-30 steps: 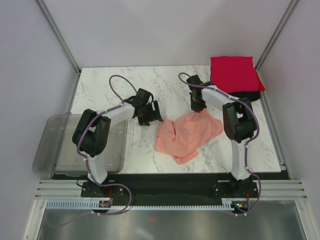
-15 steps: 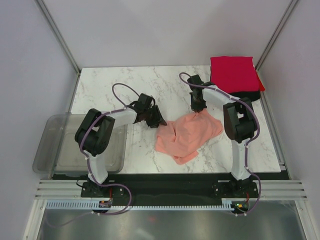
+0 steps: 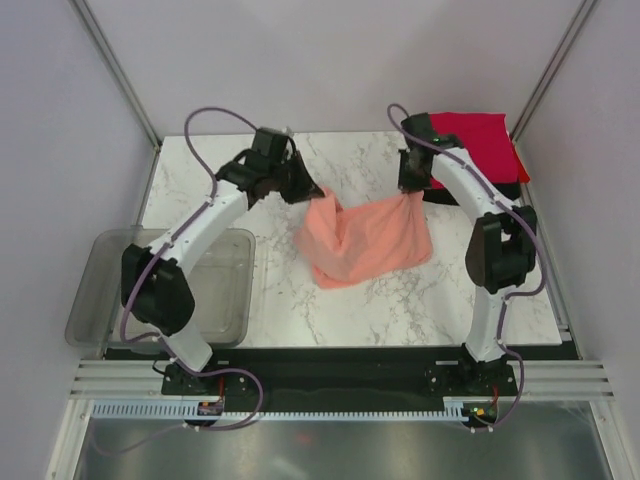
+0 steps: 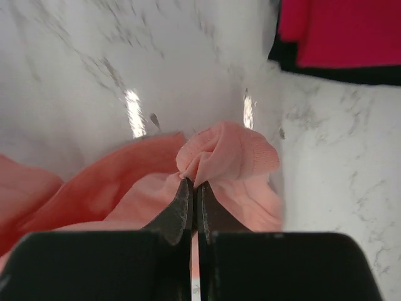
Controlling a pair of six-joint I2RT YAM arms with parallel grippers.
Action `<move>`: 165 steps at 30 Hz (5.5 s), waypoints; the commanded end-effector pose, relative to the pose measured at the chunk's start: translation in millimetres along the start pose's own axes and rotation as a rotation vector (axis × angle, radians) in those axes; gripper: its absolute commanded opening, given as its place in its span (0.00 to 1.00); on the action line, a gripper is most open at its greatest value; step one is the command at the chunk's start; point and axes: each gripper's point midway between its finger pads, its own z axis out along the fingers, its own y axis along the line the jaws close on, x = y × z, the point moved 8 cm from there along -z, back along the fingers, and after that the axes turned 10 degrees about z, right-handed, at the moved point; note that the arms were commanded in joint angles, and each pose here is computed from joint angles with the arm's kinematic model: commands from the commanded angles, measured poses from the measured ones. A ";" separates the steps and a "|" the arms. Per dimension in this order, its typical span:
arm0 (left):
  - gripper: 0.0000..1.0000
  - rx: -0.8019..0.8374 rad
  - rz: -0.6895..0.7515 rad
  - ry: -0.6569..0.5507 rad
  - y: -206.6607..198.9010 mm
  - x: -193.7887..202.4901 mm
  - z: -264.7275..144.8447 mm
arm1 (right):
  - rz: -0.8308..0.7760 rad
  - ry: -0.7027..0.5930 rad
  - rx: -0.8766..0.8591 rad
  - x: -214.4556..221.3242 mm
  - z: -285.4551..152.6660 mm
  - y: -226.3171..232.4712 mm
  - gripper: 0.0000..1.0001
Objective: Fold and stack the t-shirts
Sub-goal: Flatten the tshirt out
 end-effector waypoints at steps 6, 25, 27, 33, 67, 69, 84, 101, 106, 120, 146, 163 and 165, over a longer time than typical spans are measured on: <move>0.02 0.080 0.147 -0.321 -75.1 -52.0 -176.7 | 0.194 -0.542 -0.186 -52.4 -242.8 -39.6 0.00; 0.87 -0.093 -0.058 -0.216 64.4 139.5 -168.7 | 0.373 -0.379 -0.324 152.5 -205.5 -114.1 0.97; 0.84 -0.100 -0.042 -0.212 63.4 136.8 -168.1 | 0.369 -0.360 -0.336 149.4 -203.6 -109.9 0.96; 0.80 -0.114 0.019 -0.174 68.1 139.8 -162.3 | 0.336 -0.206 -0.367 156.4 -162.2 -95.5 0.89; 0.79 -0.140 0.253 -0.292 81.7 144.9 -186.4 | 0.005 -0.105 0.062 55.5 40.7 34.7 0.57; 0.79 -0.142 0.256 -0.289 82.2 145.1 -185.8 | 0.006 -0.109 0.071 54.3 44.4 35.6 0.54; 0.79 -0.119 0.261 -0.270 79.9 146.2 -184.7 | 0.009 -0.079 0.068 61.3 48.5 34.0 0.14; 0.78 -0.133 0.256 -0.270 81.5 145.9 -183.2 | 0.017 -0.166 0.043 44.9 -24.0 21.8 0.00; 0.78 -0.137 0.254 -0.272 82.0 145.9 -183.1 | 0.062 -0.225 0.034 39.3 -69.0 -10.6 0.00; 0.70 -0.093 0.131 -0.223 71.3 138.9 -163.6 | 0.519 -0.421 0.162 80.4 -158.0 -189.1 0.00; 0.62 -0.297 0.237 0.036 63.3 73.5 47.6 | 0.488 -0.300 -0.105 129.9 -140.3 -175.8 0.00; 0.50 -0.391 0.229 0.071 83.4 81.2 72.2 | 0.474 -0.281 -0.134 129.9 -136.6 -172.8 0.00; 0.52 -0.396 0.232 0.070 84.6 81.9 71.1 | 0.473 -0.279 -0.132 130.4 -135.6 -173.0 0.00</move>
